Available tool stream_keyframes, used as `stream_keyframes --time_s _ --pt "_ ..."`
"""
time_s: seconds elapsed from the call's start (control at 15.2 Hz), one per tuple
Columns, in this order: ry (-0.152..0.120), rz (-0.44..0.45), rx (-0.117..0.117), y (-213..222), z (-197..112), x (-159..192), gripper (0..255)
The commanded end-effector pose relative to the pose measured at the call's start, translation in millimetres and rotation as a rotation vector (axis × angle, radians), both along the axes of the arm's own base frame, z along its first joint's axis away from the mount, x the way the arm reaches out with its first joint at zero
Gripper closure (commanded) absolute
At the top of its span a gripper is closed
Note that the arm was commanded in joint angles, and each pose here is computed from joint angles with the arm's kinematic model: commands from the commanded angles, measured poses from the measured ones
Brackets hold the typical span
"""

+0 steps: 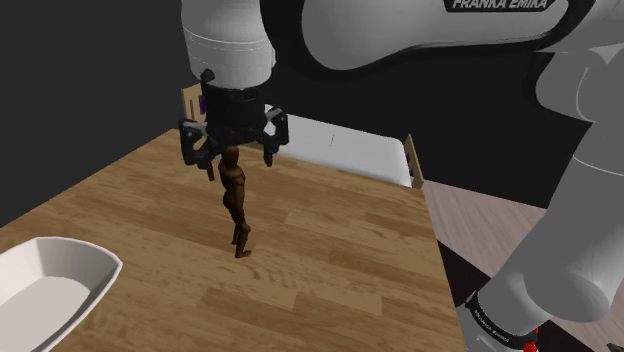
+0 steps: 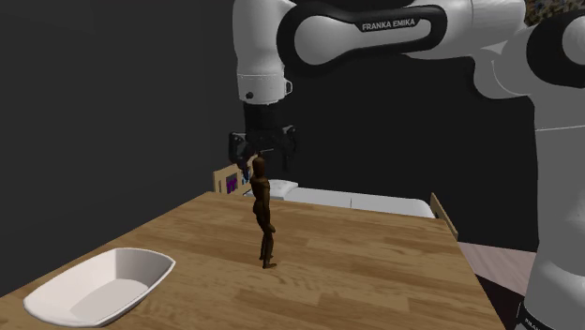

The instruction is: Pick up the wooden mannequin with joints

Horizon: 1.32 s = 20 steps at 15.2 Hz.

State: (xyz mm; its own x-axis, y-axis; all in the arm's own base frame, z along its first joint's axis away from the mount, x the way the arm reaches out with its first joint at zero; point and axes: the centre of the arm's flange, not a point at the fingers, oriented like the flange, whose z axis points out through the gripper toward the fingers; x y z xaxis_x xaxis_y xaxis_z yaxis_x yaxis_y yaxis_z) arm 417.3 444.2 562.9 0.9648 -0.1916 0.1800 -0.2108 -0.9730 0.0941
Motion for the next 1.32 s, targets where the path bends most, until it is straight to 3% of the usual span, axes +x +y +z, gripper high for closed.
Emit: stream_keyframes --time_s 0.0,0.4,0.46,1.06,1.25 --pt "-0.003 -0.004 0.0 2 -9 2 0" --pt "-0.003 -0.004 0.0 2 -34 2 0" --pt "-0.003 -0.004 0.0 3 -34 2 255" --pt "-0.003 -0.004 0.0 2 -34 2 255" --pt "-0.003 -0.004 0.0 2 -18 2 255"
